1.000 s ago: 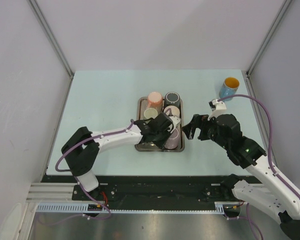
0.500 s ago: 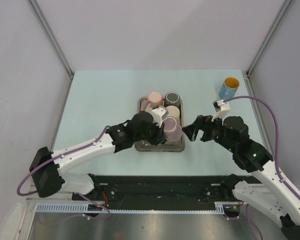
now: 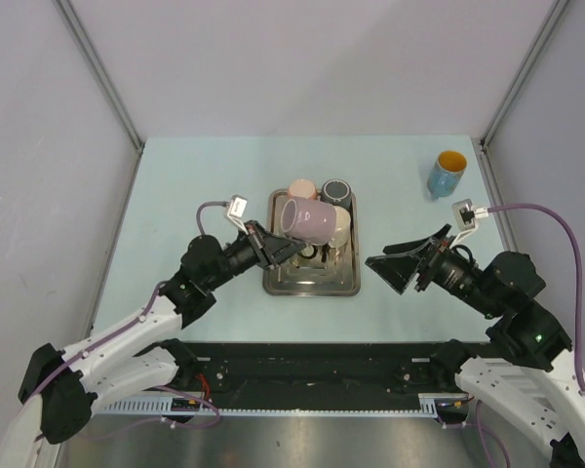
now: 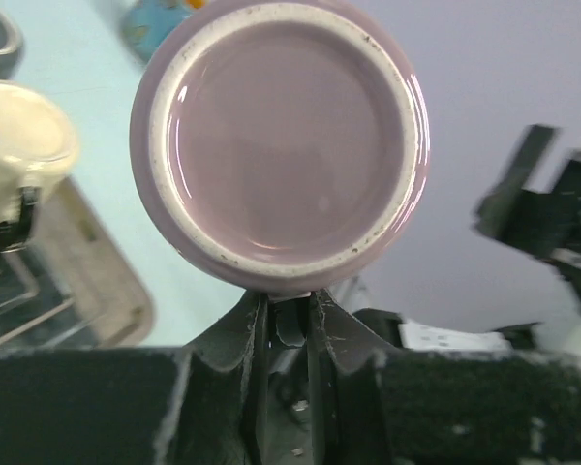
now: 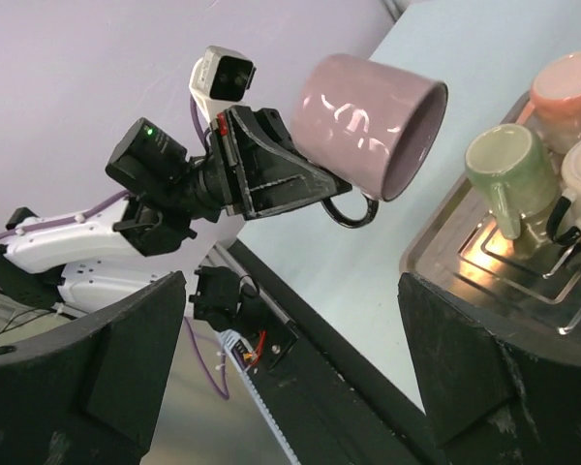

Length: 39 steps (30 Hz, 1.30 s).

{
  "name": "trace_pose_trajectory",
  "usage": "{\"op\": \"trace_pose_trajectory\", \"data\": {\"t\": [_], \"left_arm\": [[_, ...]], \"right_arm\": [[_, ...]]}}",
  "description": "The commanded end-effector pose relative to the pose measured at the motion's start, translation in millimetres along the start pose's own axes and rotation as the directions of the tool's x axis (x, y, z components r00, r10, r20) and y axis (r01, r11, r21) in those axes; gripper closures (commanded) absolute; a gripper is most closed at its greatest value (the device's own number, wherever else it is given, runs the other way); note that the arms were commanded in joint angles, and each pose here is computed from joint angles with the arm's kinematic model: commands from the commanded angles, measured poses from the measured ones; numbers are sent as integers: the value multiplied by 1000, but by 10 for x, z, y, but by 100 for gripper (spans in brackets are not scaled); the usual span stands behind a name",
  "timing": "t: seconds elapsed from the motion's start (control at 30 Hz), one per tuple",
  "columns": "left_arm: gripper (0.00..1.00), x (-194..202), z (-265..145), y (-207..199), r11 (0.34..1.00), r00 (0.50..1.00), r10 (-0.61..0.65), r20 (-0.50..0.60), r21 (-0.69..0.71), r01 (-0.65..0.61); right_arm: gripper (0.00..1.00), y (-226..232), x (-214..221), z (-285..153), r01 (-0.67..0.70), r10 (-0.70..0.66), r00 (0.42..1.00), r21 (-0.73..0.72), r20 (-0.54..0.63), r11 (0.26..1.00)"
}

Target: Turn the mug right side up

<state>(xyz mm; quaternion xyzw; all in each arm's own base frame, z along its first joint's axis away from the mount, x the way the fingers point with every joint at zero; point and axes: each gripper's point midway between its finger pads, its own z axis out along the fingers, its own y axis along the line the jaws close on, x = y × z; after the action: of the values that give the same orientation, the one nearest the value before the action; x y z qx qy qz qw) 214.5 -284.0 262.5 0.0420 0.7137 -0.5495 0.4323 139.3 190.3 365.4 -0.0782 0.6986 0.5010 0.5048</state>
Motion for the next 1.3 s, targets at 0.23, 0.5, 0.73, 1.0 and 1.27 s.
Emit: {"op": "trace_pose_trajectory", "data": {"t": [0.23,0.5,0.73,1.0,1.27], "left_arm": [[100,-643,-532,-1070,831,929,-290,228,542,127],[100,-582,-535,-1194,818,938,-280,206,562,121],[100,-548,-506,-1225,832,945,-256,203,544,108],[100,-521,-491,-1245,829,942,-270,198,546,123],[100,-479,-497,-1299,820,948,-264,179,558,123]], "right_arm": [[10,214,338,211,-127,101,985,-199,-140,972],[16,351,504,531,-150,98,975,-262,-199,953],[17,468,471,745,-140,83,980,-325,-183,935],[23,371,450,952,-125,89,986,-278,-140,952],[31,427,456,1077,-151,106,982,-311,-154,938]]}}
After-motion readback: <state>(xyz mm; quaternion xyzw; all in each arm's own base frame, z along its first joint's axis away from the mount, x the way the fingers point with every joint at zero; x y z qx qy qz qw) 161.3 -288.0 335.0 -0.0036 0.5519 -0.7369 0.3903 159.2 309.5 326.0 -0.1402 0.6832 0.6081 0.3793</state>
